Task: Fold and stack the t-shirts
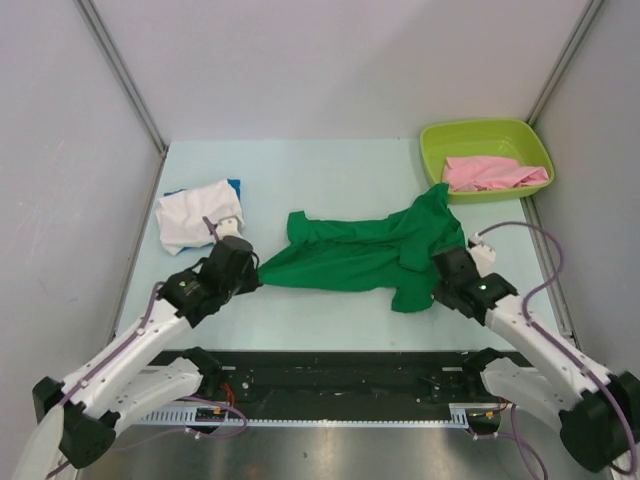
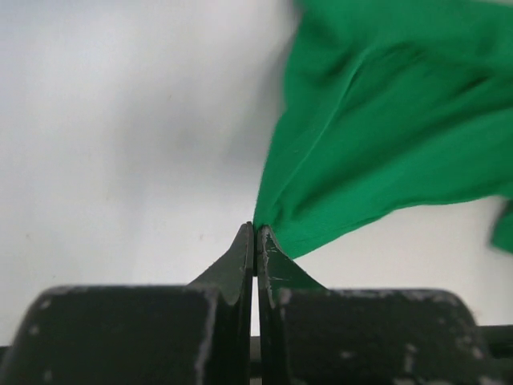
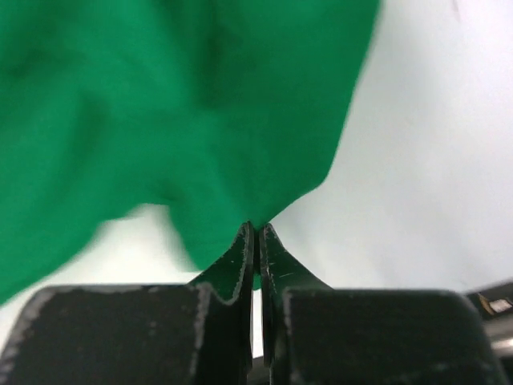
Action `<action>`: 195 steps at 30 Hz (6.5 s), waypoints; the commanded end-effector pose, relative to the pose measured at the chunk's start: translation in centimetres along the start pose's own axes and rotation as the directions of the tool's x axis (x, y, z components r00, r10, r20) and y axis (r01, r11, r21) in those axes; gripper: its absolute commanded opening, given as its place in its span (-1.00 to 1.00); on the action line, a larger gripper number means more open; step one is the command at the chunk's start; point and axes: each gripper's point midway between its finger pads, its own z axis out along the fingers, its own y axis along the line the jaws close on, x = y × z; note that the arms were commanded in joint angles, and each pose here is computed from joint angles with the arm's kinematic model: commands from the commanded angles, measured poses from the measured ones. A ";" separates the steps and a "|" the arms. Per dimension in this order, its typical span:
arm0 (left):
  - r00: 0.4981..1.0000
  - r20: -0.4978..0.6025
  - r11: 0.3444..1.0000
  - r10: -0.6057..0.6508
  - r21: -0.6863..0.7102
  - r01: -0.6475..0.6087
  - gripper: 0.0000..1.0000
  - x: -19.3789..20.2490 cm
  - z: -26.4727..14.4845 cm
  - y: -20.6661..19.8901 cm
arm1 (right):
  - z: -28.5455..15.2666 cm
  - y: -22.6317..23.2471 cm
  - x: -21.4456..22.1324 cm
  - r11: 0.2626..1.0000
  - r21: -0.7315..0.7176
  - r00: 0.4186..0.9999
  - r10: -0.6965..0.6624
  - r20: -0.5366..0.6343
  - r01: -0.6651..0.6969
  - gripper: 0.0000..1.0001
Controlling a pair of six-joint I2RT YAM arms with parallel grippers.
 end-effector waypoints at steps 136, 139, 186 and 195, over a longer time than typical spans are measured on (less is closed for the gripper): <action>0.619 0.616 0.537 -0.487 0.770 -0.344 -0.99 -50.9 -28.2 -7.9 | -55.6 20.8 -43.9 0.379 -0.507 0.159 0.659 0.735 0.774 -1.00; 0.604 0.628 0.545 -0.491 0.762 -0.350 -0.99 -50.9 -29.3 -6.8 | -56.0 20.7 -42.6 0.349 -0.501 0.190 0.639 0.745 0.792 -1.00; 0.926 -0.169 0.897 -0.336 0.241 0.370 -0.63 -1.8 -1.6 3.6 | -18.6 8.7 5.3 0.482 -0.774 0.822 -0.563 0.086 0.411 -1.00; 0.949 -0.072 0.917 -0.306 0.244 0.314 0.06 -2.8 -5.9 3.4 | -18.9 4.4 8.7 0.532 -0.737 0.743 -0.666 -0.061 0.417 0.99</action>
